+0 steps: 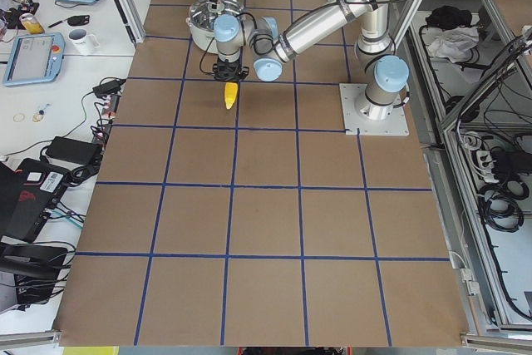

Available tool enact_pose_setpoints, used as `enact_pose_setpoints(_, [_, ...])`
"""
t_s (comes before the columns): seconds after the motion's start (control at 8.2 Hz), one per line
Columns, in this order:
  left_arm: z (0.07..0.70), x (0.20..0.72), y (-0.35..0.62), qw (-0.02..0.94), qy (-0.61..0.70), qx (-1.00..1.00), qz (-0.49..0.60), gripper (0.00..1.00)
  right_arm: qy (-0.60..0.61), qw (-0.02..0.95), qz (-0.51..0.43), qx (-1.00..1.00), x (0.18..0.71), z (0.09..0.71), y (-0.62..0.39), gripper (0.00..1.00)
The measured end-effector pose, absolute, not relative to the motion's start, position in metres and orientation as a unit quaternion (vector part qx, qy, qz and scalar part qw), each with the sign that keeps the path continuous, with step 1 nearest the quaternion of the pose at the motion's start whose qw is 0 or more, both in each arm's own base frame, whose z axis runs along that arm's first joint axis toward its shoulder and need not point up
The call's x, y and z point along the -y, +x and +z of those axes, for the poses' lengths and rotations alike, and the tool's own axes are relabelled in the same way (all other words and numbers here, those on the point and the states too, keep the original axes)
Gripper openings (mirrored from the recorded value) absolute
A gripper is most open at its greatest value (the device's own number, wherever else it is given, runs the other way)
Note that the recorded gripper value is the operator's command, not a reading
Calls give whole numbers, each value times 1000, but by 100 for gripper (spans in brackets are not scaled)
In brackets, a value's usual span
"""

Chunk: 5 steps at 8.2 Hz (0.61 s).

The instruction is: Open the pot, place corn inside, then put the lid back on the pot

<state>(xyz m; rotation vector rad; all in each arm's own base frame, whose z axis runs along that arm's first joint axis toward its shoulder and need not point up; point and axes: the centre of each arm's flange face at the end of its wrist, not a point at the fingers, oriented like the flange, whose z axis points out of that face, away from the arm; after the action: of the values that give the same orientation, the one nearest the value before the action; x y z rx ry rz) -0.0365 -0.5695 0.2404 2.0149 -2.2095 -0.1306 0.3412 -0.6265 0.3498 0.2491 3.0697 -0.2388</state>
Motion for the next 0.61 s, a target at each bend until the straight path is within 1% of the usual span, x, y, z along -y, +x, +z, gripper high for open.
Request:
enact_pose_setpoints(0.12, [247, 569, -36, 77, 648, 757, -36, 0, 82, 27, -77, -993, 627, 349, 341, 42])
enact_pose_setpoints(0.24, [253, 569, -36, 78, 631, 771, -28, 0, 83, 27, -78, -993, 627, 348, 342, 35])
enact_pose_setpoints(0.37, [257, 569, -36, 78, 623, 778, -22, 0, 83, 28, -79, -993, 628, 349, 342, 34])
enact_pose_setpoints(0.49, [259, 569, -36, 78, 622, 779, -18, 0, 83, 29, -79, -993, 628, 350, 342, 30])
enact_pose_setpoints(0.61, [262, 570, -36, 79, 626, 776, -16, 0, 84, 32, -79, -993, 628, 351, 343, 29])
